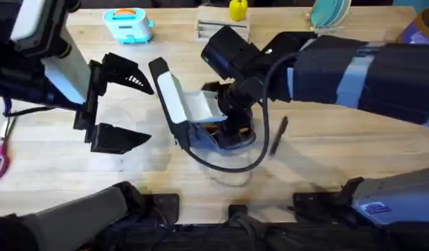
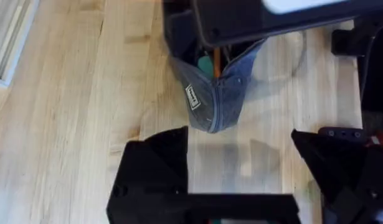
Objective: Unzip the bag, pick up the pens from the table one at a time and place them inside, then zip the bag closed.
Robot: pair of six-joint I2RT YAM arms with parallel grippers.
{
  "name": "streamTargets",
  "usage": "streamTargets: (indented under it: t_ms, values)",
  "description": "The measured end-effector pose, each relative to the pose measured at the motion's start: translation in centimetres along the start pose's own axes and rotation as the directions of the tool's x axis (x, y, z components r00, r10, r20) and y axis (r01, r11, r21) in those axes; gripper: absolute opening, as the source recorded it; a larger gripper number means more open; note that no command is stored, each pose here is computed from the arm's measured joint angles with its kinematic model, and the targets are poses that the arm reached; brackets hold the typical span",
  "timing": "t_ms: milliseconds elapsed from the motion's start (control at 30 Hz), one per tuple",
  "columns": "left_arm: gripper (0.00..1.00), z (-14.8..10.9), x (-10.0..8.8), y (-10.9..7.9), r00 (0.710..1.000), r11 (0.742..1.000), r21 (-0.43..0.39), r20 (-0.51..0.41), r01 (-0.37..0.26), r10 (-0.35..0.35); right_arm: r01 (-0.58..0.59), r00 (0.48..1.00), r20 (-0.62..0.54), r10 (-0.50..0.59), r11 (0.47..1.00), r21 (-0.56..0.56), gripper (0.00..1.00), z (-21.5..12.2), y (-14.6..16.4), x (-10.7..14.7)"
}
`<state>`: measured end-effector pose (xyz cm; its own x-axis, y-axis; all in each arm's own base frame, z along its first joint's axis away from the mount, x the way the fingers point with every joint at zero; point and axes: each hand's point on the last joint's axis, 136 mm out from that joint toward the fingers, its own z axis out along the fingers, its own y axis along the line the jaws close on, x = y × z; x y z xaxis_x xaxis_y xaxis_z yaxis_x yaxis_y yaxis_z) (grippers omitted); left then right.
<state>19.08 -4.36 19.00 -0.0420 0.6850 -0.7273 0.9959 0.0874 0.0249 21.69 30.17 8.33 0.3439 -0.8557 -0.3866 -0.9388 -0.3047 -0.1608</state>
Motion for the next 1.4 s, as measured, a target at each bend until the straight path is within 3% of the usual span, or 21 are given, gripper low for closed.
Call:
streamTargets:
  t_ms: [67,100,467,667,800,933,1100,1133,1167,1233,1267,1333,1367,1400]
  values:
    - [0.993,0.0,0.0,0.0,1.0,1.0,0.0,0.0,0.0,0.0,-0.03,1.0,0.002,0.03,1.0,0.003,0.967,0.0,-0.1,0.0]
    - [0.993,0.0,0.0,0.0,1.0,1.0,0.0,0.0,0.0,0.0,-0.045,0.999,0.002,0.045,0.999,0.003,0.988,0.0,-0.1,0.0]
    - [0.993,0.0,0.1,0.3,1.0,1.0,-0.011,-0.005,-0.012,0.012,-0.207,0.978,0.007,0.207,0.978,0.0,0.997,-2.2,0.9,-0.3]
    - [0.993,0.0,0.2,0.4,1.0,1.0,-0.014,-0.007,-0.018,0.018,-0.325,0.944,0.089,0.318,0.942,0.08,0.997,-7.0,0.8,-1.5]
    - [0.993,0.0,0.2,0.4,1.0,1.0,-0.014,-0.007,-0.018,0.018,-0.46,0.886,0.155,0.436,0.867,0.191,0.997,-11.1,-0.4,-0.8]
    - [0.993,0.0,0.2,0.4,1.0,1.0,-0.014,-0.007,-0.018,0.018,-0.644,0.765,0.234,0.6,0.695,0.321,0.997,-15.2,-1.9,1.7]
    - [0.993,0.0,0.2,0.4,1.0,1.0,-0.015,-0.007,-0.019,0.019,-0.834,0.513,0.323,0.795,0.372,0.407,0.997,-18.3,-1.8,5.9]
    - [0.993,0.0,0.2,0.4,1.0,1.0,-0.015,-0.007,-0.019,0.019,-0.86,0.444,0.336,0.831,0.29,0.419,0.997,-18.7,-1.4,6.9]
    - [0.993,0.0,0.2,0.4,1.0,1.0,-0.015,-0.007,-0.019,0.019,-0.894,0.248,0.371,0.895,0.064,0.443,0.997,-19.3,-0.1,9.4]
    - [0.993,0.0,0.2,0.4,1.0,1.0,-0.015,-0.008,-0.019,0.019,-0.892,0.129,0.402,0.907,-0.071,0.446,0.997,-19.5,0.6,10.5]
    - [0.993,0.0,0.2,0.5,1.0,1.0,-0.017,-0.009,-0.021,0.021,-0.887,-0.008,0.466,0.885,-0.222,0.406,0.997,-19.7,0.8,11.1]
    - [0.993,0.0,0.2,0.5,1.0,1.0,-0.017,-0.009,-0.021,0.021,-0.884,-0.074,0.495,0.866,-0.287,0.369,0.997,-19.7,0.8,11.1]
    - [0.993,0.0,0.2,0.5,1.0,1.0,-0.017,-0.009,-0.021,0.021,-0.874,-0.143,0.516,0.845,-0.353,0.334,0.997,-19.7,1.0,11.1]
    - [0.993,0.0,0.2,0.5,1.0,1.0,-0.017,-0.009,-0.021,0.021,-0.869,-0.167,0.521,0.837,-0.375,0.324,0.997,-19.6,1.1,11.2]
